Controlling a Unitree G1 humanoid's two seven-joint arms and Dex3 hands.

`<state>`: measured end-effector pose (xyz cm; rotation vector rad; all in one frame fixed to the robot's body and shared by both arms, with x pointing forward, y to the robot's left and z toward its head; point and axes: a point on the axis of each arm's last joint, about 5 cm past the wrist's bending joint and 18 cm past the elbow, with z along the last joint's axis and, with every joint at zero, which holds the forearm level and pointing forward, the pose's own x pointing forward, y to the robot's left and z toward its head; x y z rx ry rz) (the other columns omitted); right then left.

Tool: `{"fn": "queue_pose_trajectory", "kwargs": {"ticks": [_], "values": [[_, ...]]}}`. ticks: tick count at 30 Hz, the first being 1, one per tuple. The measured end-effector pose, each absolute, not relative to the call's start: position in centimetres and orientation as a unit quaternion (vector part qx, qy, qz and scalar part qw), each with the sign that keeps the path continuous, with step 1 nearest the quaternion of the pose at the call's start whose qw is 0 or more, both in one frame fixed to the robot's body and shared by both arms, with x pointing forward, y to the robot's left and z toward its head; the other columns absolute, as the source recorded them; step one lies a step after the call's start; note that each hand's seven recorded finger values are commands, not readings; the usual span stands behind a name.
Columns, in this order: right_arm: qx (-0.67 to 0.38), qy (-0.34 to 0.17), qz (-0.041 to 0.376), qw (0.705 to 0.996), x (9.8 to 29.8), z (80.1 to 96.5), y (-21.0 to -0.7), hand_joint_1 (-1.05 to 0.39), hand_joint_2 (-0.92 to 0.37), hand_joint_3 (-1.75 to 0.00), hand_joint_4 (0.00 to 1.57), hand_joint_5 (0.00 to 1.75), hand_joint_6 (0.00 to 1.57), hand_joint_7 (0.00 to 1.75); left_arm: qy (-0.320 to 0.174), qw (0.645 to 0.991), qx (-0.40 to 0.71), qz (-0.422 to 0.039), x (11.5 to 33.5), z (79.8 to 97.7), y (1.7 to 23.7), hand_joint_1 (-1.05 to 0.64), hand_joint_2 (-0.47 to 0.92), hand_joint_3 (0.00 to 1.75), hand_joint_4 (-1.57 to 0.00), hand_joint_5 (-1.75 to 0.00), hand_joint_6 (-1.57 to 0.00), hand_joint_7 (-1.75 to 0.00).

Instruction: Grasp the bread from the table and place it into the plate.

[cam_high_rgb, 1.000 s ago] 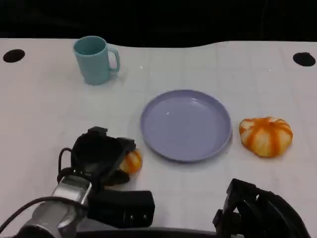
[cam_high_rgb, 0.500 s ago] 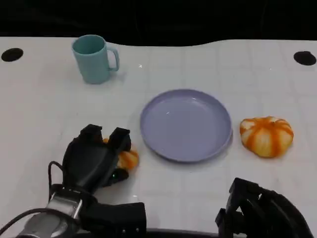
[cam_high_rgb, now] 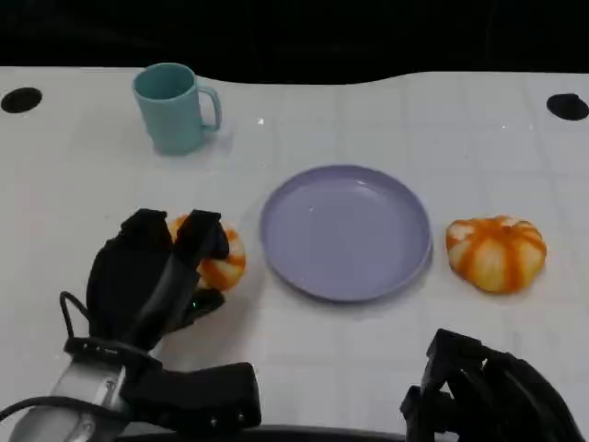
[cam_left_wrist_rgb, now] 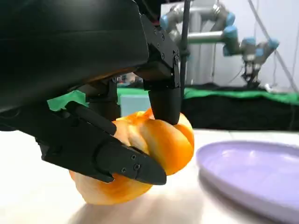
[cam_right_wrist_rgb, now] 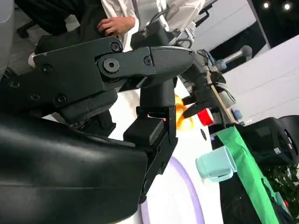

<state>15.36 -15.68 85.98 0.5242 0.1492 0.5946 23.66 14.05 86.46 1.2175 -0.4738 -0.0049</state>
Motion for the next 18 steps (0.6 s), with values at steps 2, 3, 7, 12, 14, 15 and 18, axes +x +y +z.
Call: {"fn": "queue_pose_trajectory", "kwargs": {"ticks": [2,3,7,12,14,15,18], "values": [[0.256,0.073,0.289,0.920,15.4,86.0,-15.7,-0.70,-0.92,-0.24,0.84,1.63,0.74,1.37,-0.227,0.796,0.560,0.002,23.8,87.1,14.0,-0.13,0.46,1.03,-0.81,-1.75,-0.60,-1.75],[0.256,0.073,0.289,0.920,15.4,86.0,-15.7,-0.70,-0.92,-0.24,0.84,1.63,0.74,1.37,-0.232,0.797,0.558,0.005,23.8,87.4,14.0,-0.12,0.45,1.05,-0.82,-1.75,-0.62,-1.75],[0.256,0.073,0.289,0.920,15.4,86.0,-15.6,-0.71,-0.92,-0.24,0.85,1.63,0.75,1.38,-0.253,0.798,0.546,0.008,24.0,88.2,13.8,-0.09,0.39,1.12,-0.87,-1.75,-0.65,-1.75],[0.258,0.080,0.287,0.919,15.3,85.9,-15.4,-0.70,-0.92,-0.24,0.85,1.63,0.75,1.38,-0.279,0.794,0.540,0.017,24.8,89.3,13.3,-0.07,0.29,1.23,-0.90,-1.75,-0.67,-1.75],[0.258,0.081,0.287,0.919,15.3,85.9,-15.4,-0.70,-0.92,-0.24,0.85,1.63,0.74,1.38,-0.292,0.794,0.533,0.016,25.3,90.1,12.8,-0.05,0.25,1.31,-0.91,-1.75,-0.68,-1.75],[0.259,0.081,0.287,0.919,15.3,85.9,-15.4,-0.70,-0.92,-0.24,0.85,1.63,0.74,1.38,-0.299,0.795,0.527,0.013,25.6,90.5,12.4,-0.04,0.24,1.34,-0.92,-1.75,-0.69,-1.75],[0.259,0.082,0.288,0.918,15.3,85.9,-15.3,-0.70,-0.92,-0.24,0.85,1.63,0.74,1.38,-0.318,0.806,0.499,-0.008,26.2,91.7,11.0,-0.04,0.23,1.38,-0.92,-1.75,-0.71,-1.75]]}}
